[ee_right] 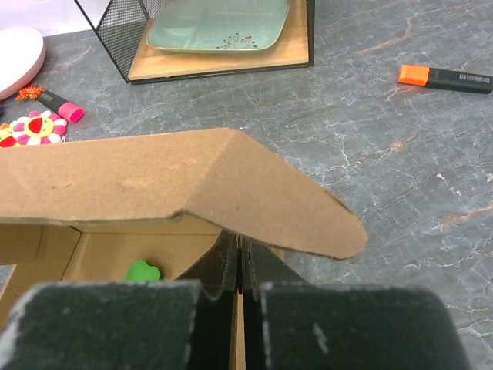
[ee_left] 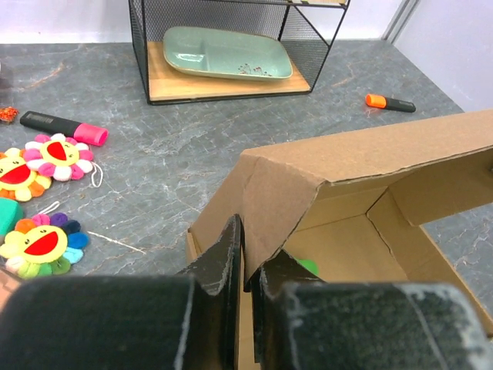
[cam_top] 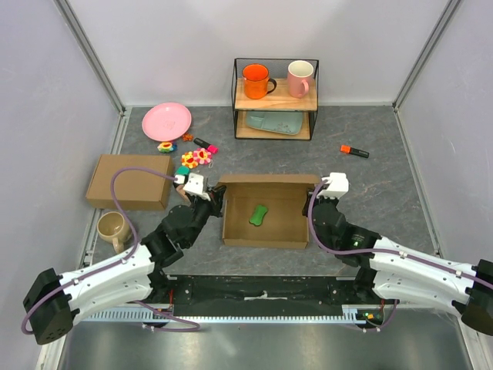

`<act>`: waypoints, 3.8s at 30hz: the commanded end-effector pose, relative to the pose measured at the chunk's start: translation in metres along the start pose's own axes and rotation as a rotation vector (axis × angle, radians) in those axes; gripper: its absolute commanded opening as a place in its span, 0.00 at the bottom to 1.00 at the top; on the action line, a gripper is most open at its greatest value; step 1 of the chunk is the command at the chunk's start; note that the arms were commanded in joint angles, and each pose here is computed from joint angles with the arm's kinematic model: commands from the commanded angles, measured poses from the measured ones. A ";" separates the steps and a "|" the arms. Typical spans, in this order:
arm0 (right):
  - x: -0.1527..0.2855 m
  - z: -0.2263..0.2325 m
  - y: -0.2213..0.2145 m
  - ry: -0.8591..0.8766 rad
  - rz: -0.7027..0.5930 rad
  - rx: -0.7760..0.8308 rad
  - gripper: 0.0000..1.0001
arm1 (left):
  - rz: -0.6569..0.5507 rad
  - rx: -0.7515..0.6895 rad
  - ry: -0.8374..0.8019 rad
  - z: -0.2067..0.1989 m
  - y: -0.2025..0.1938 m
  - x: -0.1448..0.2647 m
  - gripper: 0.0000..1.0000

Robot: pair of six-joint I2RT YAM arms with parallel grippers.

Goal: Fold the paper box

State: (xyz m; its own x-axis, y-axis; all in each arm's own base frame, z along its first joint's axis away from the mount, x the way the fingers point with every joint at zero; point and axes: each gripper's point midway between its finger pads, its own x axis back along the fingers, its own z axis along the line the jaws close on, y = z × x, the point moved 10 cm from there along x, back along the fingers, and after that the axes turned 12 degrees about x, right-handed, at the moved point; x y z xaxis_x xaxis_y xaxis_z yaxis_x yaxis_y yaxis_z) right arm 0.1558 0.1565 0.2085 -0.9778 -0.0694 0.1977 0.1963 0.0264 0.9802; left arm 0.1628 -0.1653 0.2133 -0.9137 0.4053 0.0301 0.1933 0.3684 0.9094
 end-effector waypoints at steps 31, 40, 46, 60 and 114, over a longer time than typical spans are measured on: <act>0.057 0.012 -0.084 0.101 0.111 -0.002 0.22 | 0.219 0.181 -0.007 0.030 -0.075 0.055 0.14; 0.075 -0.009 -0.027 0.071 0.014 -0.078 0.48 | 0.166 0.167 0.010 0.033 -0.058 0.062 0.17; 0.082 -0.026 -0.004 0.033 -0.022 -0.134 0.51 | 0.194 0.156 0.016 0.033 -0.064 0.062 0.17; 0.096 -0.031 0.081 0.047 -0.123 -0.217 0.57 | 0.255 0.124 0.032 0.031 -0.067 0.062 0.24; 0.025 0.020 0.022 0.062 0.150 0.025 0.73 | 0.410 0.201 0.208 0.004 -0.024 -0.012 0.59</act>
State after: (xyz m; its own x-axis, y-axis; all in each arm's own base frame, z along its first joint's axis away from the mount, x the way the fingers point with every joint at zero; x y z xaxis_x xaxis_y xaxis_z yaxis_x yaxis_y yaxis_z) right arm 0.1246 0.1681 0.2553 -0.9542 -0.1391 0.2649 0.2730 -0.0421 0.9611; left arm 0.1687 -0.1607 0.1877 -0.8531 0.2675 0.4479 0.5214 0.4050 0.7511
